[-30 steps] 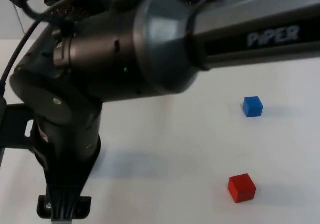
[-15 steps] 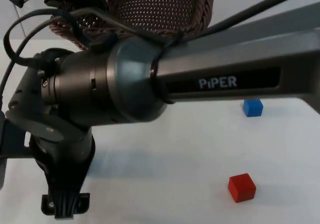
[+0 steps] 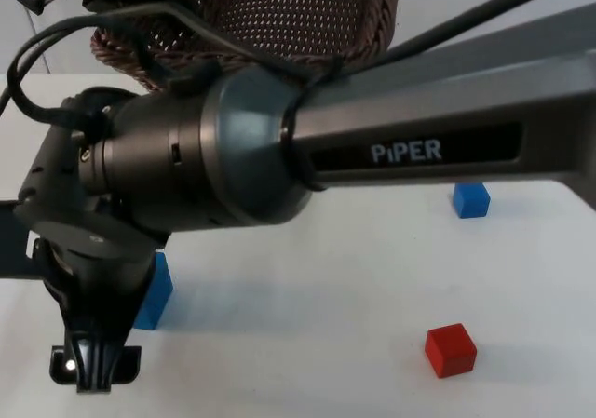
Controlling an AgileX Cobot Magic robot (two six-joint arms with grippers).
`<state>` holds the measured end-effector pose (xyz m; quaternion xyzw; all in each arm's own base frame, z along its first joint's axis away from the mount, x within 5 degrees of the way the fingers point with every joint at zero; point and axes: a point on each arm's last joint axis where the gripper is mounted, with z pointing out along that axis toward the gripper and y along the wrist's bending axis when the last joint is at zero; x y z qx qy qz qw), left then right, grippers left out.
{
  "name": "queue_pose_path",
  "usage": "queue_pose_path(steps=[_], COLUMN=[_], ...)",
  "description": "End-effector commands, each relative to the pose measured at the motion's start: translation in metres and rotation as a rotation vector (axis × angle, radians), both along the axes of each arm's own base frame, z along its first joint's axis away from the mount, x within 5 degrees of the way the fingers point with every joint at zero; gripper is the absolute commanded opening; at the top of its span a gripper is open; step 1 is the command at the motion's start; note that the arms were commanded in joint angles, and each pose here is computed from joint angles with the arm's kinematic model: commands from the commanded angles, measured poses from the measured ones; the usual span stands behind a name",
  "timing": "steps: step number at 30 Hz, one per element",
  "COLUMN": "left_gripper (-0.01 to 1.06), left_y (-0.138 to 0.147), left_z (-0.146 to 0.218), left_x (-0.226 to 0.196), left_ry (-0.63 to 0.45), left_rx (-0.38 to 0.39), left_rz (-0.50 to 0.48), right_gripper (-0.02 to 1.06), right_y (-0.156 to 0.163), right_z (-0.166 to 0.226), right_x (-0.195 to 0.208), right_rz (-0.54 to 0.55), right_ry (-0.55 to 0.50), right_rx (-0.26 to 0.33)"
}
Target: Pick up the basket with the left hand and place the largest block into the basket with the right hand.
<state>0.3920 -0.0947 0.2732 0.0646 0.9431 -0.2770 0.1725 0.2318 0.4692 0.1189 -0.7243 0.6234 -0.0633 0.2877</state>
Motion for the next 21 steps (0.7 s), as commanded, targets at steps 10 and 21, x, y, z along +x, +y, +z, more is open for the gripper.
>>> queue_pose_path(steps=[10,21], left_gripper=[0.0,0.0], left_y=[-0.001,-0.001], left_z=[0.008,0.008], left_x=[-0.001,-0.001], left_ry=[-0.019,-0.02], left_rx=[-0.031,-0.03], left_rz=[0.018,0.019], right_gripper=[1.05,0.96], right_y=[-0.008,-0.01], right_z=[-0.006,-0.044], right_x=[0.022,0.021], right_rz=[-0.041,-0.048], right_ry=[0.0,0.036], right_rx=[0.023,-0.039])
